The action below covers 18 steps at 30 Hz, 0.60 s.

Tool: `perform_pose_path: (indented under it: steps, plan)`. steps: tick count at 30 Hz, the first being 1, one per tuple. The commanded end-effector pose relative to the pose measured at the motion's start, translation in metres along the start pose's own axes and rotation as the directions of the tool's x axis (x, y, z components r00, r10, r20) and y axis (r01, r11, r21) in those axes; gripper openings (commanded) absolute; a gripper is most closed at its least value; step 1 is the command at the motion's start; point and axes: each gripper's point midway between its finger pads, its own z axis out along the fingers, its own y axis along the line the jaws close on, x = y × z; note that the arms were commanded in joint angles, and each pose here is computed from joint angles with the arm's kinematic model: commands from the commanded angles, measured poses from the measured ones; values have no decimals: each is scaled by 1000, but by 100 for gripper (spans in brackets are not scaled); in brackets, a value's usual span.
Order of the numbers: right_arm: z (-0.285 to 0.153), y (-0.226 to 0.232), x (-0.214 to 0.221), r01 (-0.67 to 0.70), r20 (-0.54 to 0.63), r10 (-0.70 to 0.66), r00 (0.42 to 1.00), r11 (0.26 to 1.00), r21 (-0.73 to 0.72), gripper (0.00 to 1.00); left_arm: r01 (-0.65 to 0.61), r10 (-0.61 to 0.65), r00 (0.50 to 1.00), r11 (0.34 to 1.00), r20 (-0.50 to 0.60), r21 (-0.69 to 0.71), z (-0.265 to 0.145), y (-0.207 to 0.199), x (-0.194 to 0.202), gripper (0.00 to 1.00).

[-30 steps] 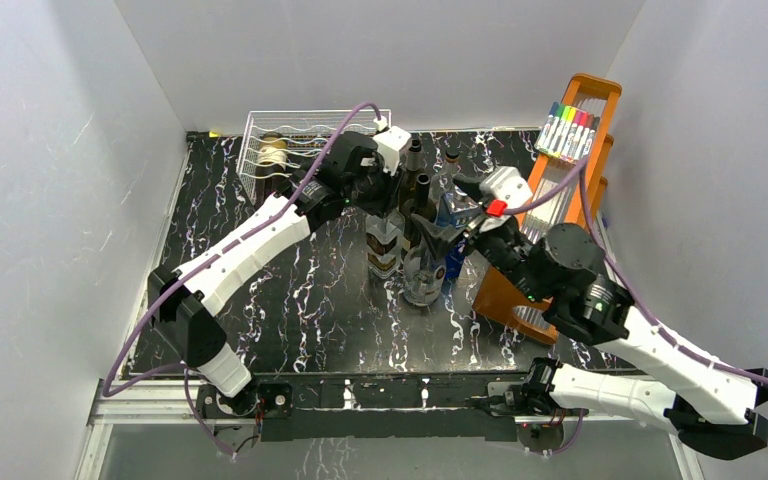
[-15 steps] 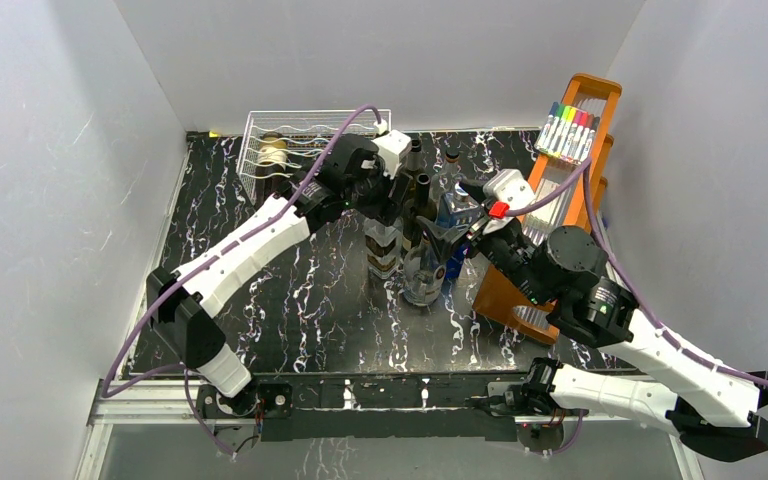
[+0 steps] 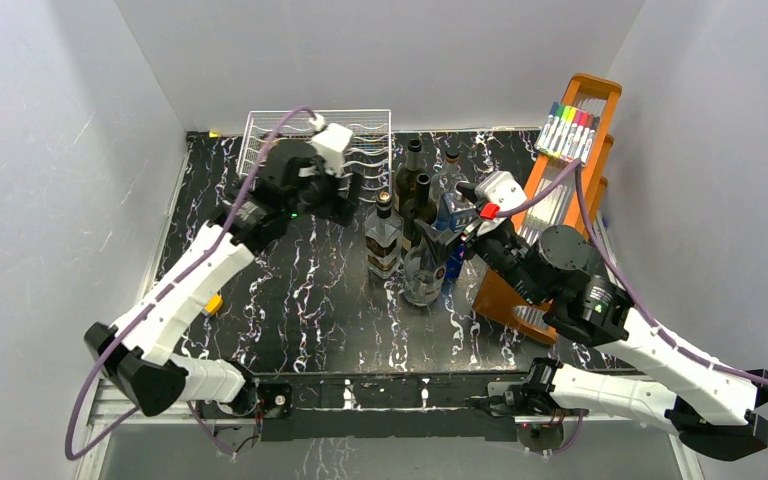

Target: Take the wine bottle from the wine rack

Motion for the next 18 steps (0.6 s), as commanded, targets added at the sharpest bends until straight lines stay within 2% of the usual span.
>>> perform_pose_path:
  steps: [1, 5, 9, 16, 18]
  plan:
    - [4, -2, -9, 1, 39, -2, 999, 1000, 17, 98, 96, -90, 995, 987, 48, -131, -25, 64, 7, 82]
    - [5, -1, -9, 2, 39, -3, 999, 1000, 12, 98, 219, -209, 976, 947, 67, -236, -31, 122, 34, 85]
    - [5, 0, -8, 2, 39, -2, 999, 1000, 10, 98, 375, -375, 924, 857, 71, -352, -23, 176, 81, 85]
    - [3, 0, -10, -10, 42, 10, 999, 1000, 7, 98, 566, -553, 818, 725, 158, -393, 2, 219, 125, 84]
    - [2, -1, -10, -14, 45, 13, 999, 1000, 8, 98, 581, -564, 808, 711, 170, -397, 12, 228, 132, 82]
